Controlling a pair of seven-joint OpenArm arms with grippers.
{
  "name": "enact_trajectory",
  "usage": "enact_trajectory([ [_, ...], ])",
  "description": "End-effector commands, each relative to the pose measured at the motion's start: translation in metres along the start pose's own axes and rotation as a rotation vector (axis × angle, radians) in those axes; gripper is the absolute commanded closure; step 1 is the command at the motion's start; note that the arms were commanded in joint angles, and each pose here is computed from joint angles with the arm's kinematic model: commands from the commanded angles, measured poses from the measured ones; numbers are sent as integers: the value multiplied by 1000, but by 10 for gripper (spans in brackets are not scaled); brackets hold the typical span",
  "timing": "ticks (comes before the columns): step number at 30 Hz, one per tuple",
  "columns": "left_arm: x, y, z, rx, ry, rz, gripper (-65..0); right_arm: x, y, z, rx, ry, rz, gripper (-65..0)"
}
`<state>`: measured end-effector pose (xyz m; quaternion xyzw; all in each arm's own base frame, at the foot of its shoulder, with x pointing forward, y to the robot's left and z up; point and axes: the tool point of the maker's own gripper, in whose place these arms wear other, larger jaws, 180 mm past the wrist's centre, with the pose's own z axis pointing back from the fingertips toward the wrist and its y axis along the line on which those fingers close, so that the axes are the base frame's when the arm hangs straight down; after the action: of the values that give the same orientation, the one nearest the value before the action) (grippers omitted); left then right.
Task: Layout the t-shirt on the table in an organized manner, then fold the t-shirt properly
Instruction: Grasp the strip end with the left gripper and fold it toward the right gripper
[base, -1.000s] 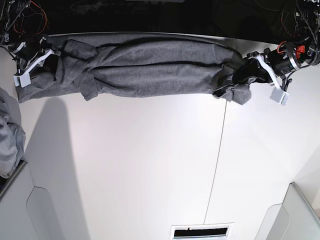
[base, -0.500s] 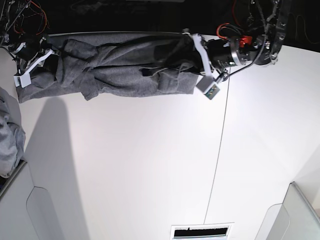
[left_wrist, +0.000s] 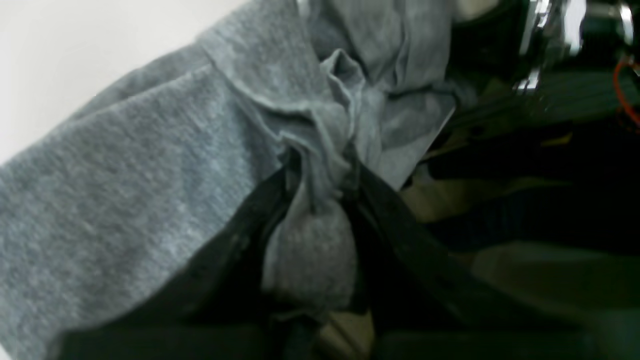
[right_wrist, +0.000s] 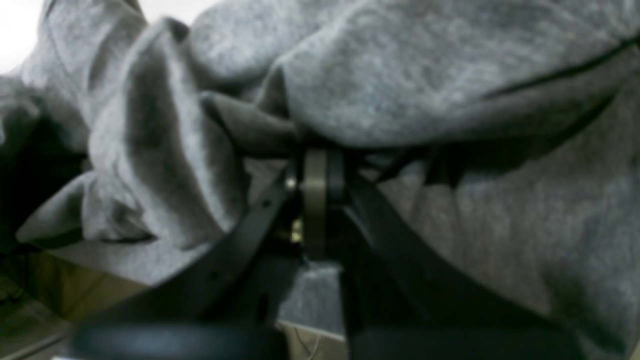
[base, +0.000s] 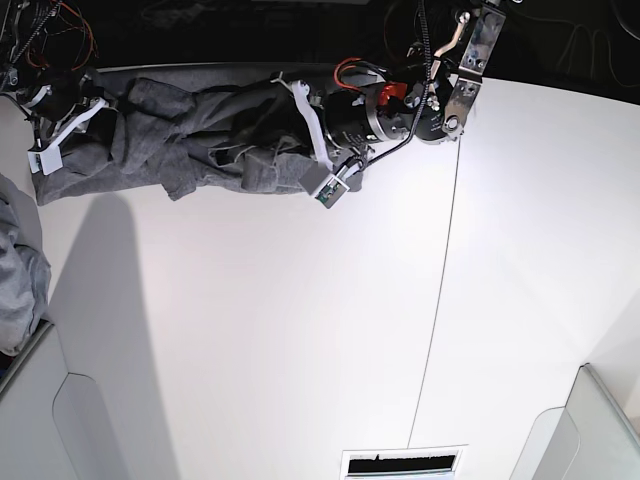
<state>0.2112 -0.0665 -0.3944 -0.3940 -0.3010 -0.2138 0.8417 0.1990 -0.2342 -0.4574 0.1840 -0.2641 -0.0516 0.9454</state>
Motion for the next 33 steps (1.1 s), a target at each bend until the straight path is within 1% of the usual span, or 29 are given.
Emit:
enact_trajectory([
  [1,17,-7,-2,-25,-65,-2,-146,10,-2,4,1,-21,19,0],
  [2,19,-8,-3,-24,-80,0,-233,9,-2,4,1,-20,18,0],
  [3,21,-8,-4,-22,-94,1,-307,9,-2,4,1,-19,18,0],
  [4,22,-8,-4,-24,-104,2,-355,9,-2,4,1,-18,18,0],
  [5,22,-9,-5,-25,-104,2,-372,9,-2,4,1,-17,18,0],
  [7,22,-14,-6,-48,-105,7,-372,9,-2,4,1,-17,18,0],
  [12,23,-53,-10,-211,-115,1,-372,11,1,4,15,-29,7,0],
  [15,22,-68,-12,-262,-112,-6,-372,14,3,5,31,-42,-4,0],
  [20,21,-64,-11,-251,-102,-7,-371,30,9,14,66,-74,5,0],
  [22,21,-58,-9,-236,-98,-3,-371,41,12,22,62,-87,45,0],
  [25,22,-54,-4,-242,-103,-23,-371,58,14,35,44,-114,106,0],
  [27,25,-50,-1,-243,-118,-1,-371,64,13,42,29,-118,129,0],
  [28,26,-49,1,-243,-124,9,-371,64,11,44,23,-113,133,-30],
  [30,29,-46,2,-242,-134,19,-371,64,7,47,13,-108,131,-128],
  [31,29,-45,3,-240,-137,22,-371,65,5,48,7,-115,127,-157],
  [33,28,-44,3,-238,-127,23,-371,72,-4,56,-17,-148,111,-168],
])
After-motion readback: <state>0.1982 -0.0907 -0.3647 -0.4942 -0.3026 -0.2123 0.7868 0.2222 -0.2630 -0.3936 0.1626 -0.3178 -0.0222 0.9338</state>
